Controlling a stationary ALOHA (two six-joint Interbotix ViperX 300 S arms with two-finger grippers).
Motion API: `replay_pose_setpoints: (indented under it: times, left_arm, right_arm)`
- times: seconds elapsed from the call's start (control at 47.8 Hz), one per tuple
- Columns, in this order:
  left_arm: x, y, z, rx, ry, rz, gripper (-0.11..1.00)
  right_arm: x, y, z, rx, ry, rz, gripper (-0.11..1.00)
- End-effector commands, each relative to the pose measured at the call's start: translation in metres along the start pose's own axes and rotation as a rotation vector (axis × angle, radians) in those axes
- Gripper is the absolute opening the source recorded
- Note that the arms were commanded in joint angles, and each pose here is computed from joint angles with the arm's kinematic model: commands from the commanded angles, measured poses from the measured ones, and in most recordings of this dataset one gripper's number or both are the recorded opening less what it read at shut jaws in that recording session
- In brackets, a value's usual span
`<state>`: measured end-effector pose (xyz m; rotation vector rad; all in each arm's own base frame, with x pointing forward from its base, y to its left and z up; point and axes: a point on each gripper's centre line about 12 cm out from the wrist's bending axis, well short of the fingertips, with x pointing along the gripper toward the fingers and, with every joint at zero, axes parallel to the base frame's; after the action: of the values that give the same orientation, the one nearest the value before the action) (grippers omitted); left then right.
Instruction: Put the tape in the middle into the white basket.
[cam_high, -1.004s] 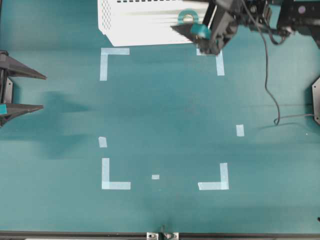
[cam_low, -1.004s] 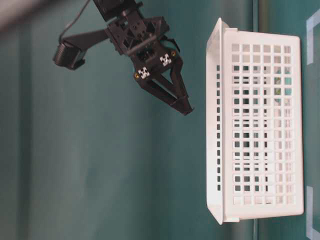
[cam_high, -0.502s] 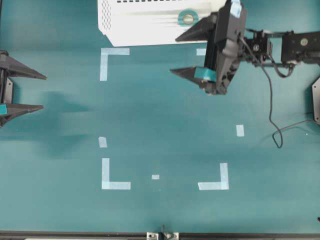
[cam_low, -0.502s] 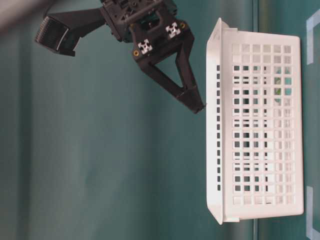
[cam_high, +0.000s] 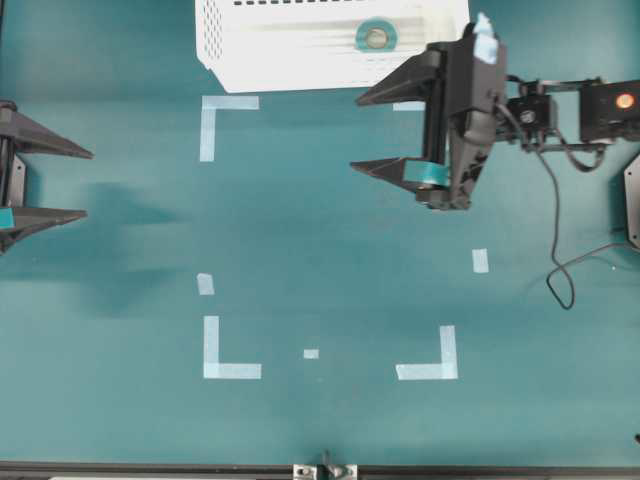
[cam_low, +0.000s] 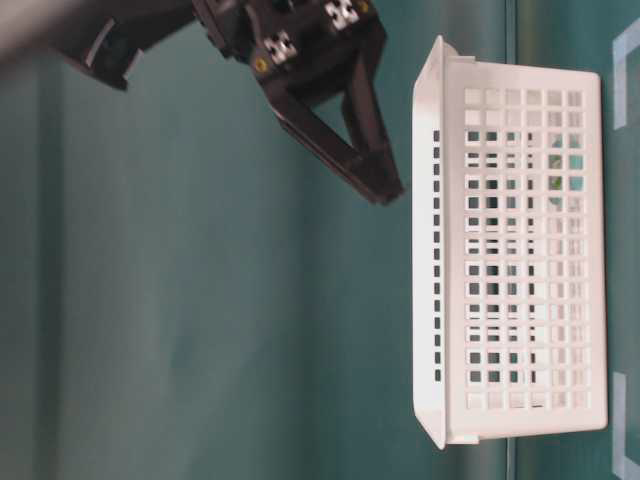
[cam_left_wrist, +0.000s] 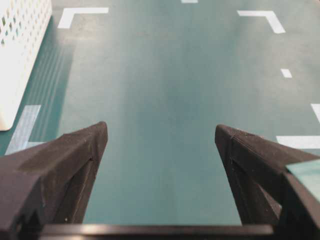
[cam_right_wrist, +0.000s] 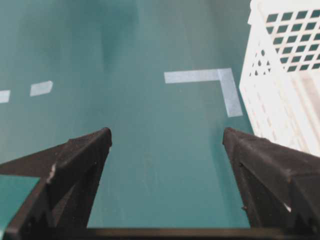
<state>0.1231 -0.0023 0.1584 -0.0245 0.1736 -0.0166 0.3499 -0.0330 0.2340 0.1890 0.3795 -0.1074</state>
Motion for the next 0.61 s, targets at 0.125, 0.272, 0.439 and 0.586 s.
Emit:
replay_pose_setpoints:
  times: [0.125,0.272,0.439,0.586]
  left_arm:
    - [0.0,0.0,0.005,-0.002,-0.011,0.003,0.45]
    - [0.0,0.0,0.005,-0.002,-0.009,0.003,0.45]
    - [0.0,0.0,0.005,-0.001,-0.011,0.003,0.45]
    - [0.0,0.0,0.005,-0.002,-0.011,0.003,0.45]
  right_arm:
    - [-0.022,0.003,0.009,-0.006,-0.054,0.013,0.96]
    - [-0.037,0.002,0.004,-0.005,-0.063,0.013,0.96]
    - [-0.056,0.002,-0.004,-0.008,-0.076,0.017,0.96]
    - [-0.072,0.001,-0.01,-0.007,-0.096,0.02,0.96]
